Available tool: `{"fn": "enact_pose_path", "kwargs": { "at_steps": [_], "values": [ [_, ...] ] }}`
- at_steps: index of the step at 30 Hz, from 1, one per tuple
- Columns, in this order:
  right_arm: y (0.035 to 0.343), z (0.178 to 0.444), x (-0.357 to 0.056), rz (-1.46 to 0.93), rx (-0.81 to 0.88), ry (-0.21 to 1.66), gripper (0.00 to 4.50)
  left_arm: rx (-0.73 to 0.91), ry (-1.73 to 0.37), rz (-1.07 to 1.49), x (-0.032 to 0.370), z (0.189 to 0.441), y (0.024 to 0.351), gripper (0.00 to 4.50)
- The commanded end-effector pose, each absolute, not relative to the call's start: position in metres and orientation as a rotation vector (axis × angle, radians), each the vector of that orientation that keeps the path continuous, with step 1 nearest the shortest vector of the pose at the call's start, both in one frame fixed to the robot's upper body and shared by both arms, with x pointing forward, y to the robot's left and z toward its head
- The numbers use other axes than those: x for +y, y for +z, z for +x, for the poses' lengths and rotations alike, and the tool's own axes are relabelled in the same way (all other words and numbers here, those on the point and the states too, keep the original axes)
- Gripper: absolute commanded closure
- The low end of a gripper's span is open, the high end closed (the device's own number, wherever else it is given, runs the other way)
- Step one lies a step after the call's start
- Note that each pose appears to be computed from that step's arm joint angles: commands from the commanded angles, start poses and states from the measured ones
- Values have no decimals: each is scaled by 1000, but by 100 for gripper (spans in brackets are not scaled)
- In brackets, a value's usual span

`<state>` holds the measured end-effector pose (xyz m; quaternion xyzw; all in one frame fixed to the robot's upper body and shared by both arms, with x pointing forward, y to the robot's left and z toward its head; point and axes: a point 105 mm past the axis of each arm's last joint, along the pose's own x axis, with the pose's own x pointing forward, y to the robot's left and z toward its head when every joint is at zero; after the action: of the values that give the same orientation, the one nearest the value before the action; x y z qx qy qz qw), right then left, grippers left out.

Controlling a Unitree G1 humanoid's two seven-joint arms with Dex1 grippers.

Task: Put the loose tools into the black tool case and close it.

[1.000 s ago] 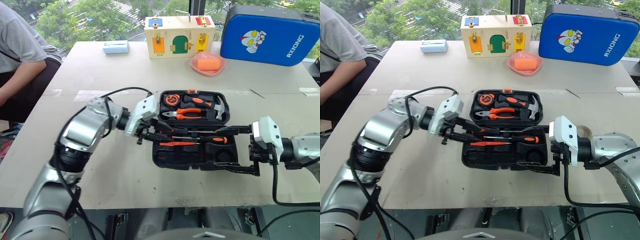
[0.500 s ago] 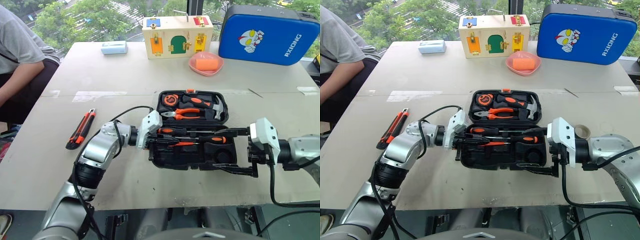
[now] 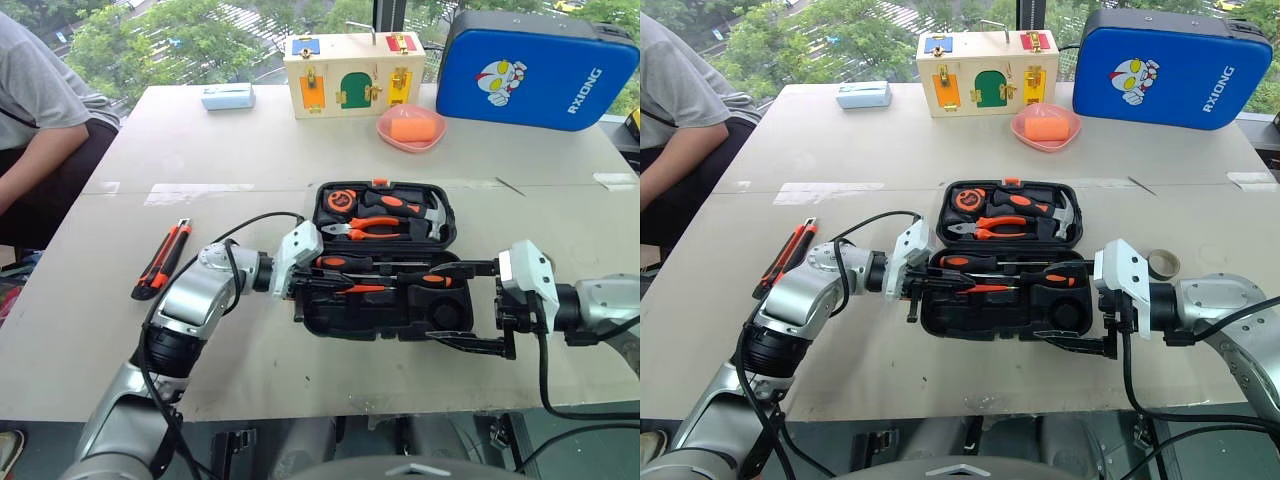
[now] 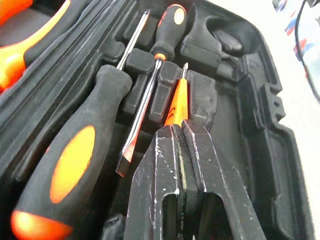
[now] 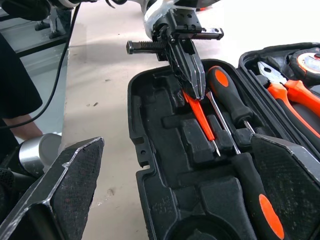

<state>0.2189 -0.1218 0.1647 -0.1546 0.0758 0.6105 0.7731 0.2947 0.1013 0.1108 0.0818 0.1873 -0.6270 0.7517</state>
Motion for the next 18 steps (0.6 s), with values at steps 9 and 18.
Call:
{"fn": "enact_pose_path", "kwargs": {
  "at_steps": [9,18],
  "values": [
    [175,217,-116,-352,82,1319,0,458,-1373,275,97,294,96,447],
    [176,218,-117,-351,74,1312,0,565,-1363,327,113,273,70,447]
  ]
}}
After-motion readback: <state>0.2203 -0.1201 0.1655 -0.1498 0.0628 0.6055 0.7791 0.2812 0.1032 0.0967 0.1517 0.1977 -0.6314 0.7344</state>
